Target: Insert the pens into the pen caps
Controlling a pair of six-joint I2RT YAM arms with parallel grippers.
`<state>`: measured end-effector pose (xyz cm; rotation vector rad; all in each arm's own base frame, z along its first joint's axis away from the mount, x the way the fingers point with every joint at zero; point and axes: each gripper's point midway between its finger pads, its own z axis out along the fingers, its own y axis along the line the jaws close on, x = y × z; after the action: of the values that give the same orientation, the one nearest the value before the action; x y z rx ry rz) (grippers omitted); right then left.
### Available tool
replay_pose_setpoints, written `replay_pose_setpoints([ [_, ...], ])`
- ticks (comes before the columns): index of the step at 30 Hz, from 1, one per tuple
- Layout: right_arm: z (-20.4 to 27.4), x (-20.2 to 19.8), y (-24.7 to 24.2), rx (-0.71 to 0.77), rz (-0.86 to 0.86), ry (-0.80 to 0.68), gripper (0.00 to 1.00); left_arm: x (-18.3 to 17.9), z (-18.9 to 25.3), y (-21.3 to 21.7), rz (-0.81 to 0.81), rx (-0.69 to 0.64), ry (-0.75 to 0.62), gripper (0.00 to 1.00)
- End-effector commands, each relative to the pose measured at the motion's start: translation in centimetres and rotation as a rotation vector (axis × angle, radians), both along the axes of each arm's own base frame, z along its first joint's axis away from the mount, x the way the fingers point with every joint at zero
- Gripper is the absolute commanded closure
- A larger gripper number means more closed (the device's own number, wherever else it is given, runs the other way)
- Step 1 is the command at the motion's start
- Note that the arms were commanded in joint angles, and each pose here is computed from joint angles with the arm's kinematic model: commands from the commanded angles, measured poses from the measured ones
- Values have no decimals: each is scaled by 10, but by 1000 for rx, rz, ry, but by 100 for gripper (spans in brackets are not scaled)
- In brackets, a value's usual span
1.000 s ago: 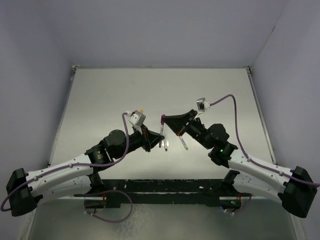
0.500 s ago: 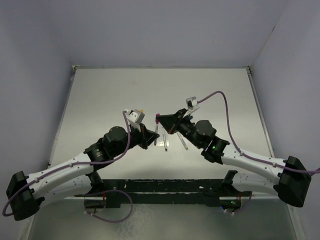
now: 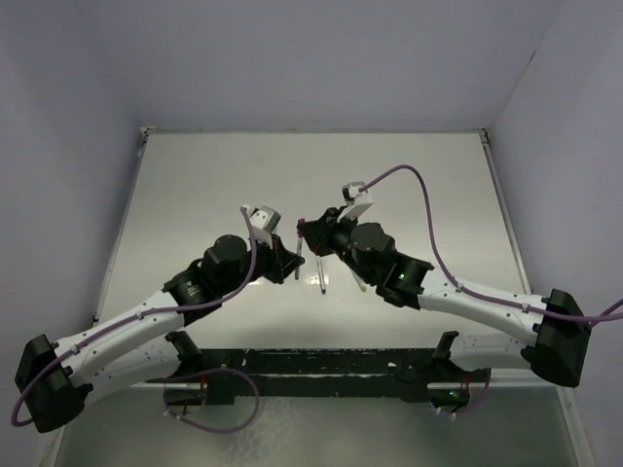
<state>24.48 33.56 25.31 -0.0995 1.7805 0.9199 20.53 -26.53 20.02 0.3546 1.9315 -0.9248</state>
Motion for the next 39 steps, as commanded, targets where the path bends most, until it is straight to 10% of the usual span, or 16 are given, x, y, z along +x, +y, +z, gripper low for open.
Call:
replay_pose_setpoints([
  [1, -18, -18, -14, -213, -9, 70, 77, 23, 87, -6, 54, -188, -189, 100],
  [11, 62, -15, -84, -81, -229, -21, 61, 35, 8, -6, 102, 8, -4, 100],
  [39, -63, -18, -106, -497, -317, 273, 69, 133, -119, 29, 296, 320, 396, 87],
])
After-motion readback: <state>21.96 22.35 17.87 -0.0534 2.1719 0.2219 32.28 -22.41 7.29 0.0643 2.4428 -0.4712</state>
